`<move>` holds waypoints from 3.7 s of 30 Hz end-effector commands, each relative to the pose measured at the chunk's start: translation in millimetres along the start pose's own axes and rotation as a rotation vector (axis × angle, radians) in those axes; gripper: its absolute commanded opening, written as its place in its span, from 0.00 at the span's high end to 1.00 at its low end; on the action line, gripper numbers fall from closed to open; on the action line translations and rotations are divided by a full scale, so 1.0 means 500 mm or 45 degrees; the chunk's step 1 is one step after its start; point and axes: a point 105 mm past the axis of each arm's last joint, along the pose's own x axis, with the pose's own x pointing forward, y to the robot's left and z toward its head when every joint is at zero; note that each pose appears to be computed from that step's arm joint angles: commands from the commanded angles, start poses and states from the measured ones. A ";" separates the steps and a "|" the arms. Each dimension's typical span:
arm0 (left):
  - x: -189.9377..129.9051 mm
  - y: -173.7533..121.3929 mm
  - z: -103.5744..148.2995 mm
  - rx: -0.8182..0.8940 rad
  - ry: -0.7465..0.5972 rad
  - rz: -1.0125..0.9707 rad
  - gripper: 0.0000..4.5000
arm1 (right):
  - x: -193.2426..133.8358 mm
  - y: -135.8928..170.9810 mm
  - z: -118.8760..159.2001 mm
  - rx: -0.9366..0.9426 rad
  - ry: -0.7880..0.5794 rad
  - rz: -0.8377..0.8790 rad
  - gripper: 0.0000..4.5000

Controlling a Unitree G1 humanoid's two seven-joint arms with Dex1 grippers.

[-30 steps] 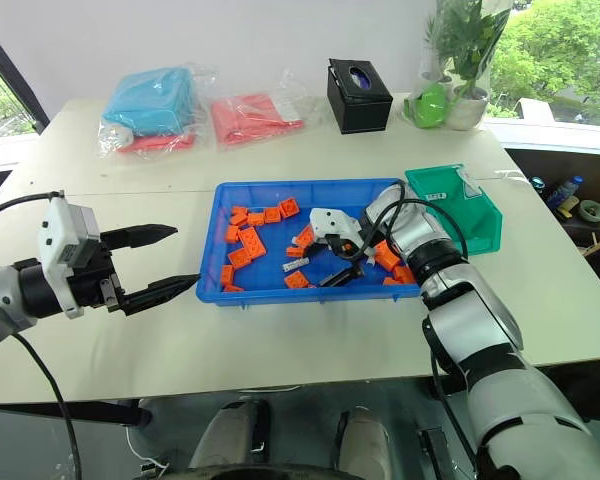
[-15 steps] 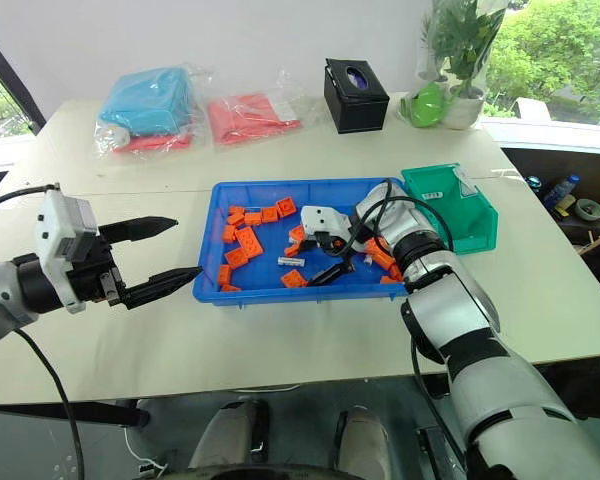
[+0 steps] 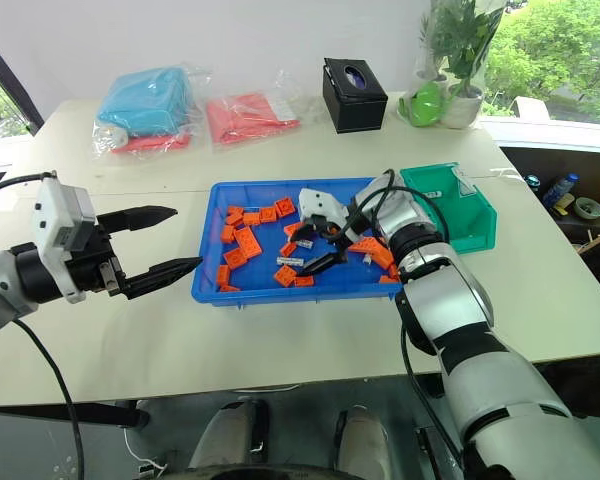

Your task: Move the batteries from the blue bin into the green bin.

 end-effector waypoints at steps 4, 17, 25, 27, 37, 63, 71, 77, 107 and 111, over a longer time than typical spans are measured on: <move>0.010 0.000 0.012 0.045 -0.019 -0.019 0.00 | -0.022 -0.011 0.028 -0.008 -0.034 -0.045 0.01; 0.015 0.004 0.014 0.050 -0.029 -0.017 0.00 | -0.002 -0.013 -0.017 -0.007 -0.011 -0.135 0.46; 0.019 0.009 0.018 0.056 -0.037 -0.019 0.00 | 0.008 -0.011 -0.044 0.003 0.020 -0.176 0.46; 0.020 0.010 0.019 0.057 -0.037 -0.020 0.00 | 0.011 -0.013 -0.048 0.007 0.021 -0.192 0.46; 0.021 0.006 0.018 0.056 -0.028 -0.058 0.00 | 0.032 -0.011 -0.079 -0.007 0.087 -0.228 0.52; 0.031 -0.015 -0.010 0.001 0.016 -0.274 0.00 | -0.441 0.012 -0.070 0.344 -0.103 -1.487 0.99; 0.051 -0.012 -0.004 0.013 -0.010 -0.325 0.00 | -0.450 0.033 -0.139 0.454 0.053 -1.580 0.77; 0.055 -0.018 -0.002 0.017 -0.018 -0.346 0.00 | -0.441 0.011 -0.125 0.390 0.082 -1.592 0.26; 0.045 -0.018 0.006 0.048 -0.020 -0.253 0.00 | 0.008 -0.022 -0.059 0.449 -0.119 -0.724 0.26; 0.046 -0.017 0.009 0.052 -0.024 -0.246 0.00 | 0.017 -0.030 -0.076 0.465 -0.102 -0.726 0.26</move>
